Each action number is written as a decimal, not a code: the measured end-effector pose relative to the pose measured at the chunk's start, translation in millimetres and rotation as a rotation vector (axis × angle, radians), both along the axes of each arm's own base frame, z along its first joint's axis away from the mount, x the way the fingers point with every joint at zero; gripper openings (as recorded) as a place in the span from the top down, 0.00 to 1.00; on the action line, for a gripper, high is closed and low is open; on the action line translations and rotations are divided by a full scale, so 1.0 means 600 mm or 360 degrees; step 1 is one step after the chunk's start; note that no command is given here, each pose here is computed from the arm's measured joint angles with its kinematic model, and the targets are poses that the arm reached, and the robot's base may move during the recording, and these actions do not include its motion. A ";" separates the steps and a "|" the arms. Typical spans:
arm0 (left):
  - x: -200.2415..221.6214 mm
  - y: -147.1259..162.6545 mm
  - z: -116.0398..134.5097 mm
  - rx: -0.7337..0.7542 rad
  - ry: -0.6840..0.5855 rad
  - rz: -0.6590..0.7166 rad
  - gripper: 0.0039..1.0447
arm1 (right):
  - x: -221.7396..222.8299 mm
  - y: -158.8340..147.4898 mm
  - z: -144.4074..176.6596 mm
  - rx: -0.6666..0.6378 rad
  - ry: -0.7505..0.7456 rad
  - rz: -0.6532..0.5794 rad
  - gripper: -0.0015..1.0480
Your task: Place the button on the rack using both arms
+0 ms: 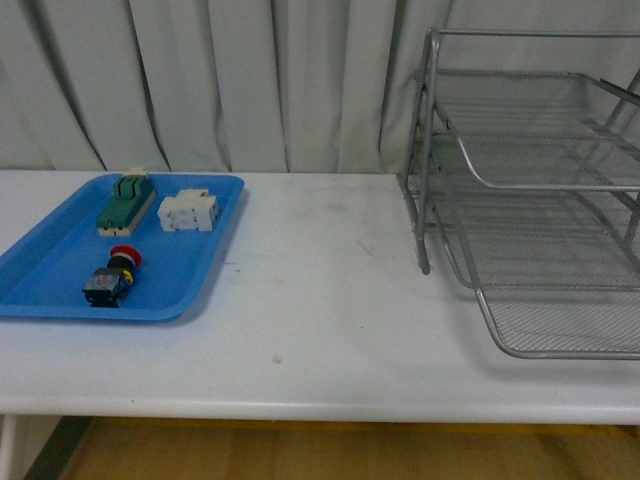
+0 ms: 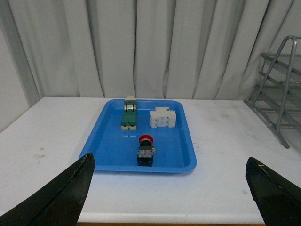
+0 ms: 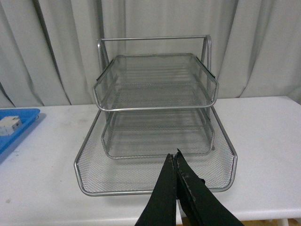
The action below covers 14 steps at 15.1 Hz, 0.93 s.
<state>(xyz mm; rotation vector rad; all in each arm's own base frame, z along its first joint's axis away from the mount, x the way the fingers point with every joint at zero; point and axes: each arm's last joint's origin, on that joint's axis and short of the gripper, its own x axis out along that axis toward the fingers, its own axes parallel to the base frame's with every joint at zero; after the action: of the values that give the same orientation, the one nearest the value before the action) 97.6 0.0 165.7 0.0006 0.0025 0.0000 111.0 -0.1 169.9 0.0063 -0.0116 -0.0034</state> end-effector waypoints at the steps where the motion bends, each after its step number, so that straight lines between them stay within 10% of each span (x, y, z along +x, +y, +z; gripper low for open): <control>1: 0.000 0.000 0.000 0.0000 -0.0001 0.0000 0.06 | -0.002 0.000 0.000 0.0000 0.0002 0.0000 0.98; 12: 0.000 0.000 0.000 0.0000 -0.0001 0.0000 0.06 | -0.023 0.000 -0.005 -0.0001 0.0013 0.0005 0.98; 14: -0.001 0.000 -0.003 0.0033 0.0153 0.0069 0.06 | -0.023 0.000 -0.005 -0.0005 0.0013 0.0005 0.83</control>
<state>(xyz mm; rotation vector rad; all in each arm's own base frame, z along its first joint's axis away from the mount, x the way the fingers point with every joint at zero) 96.9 -0.3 164.0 0.0214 0.0985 0.0434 97.2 0.0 166.7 0.0032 -0.0036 -0.0004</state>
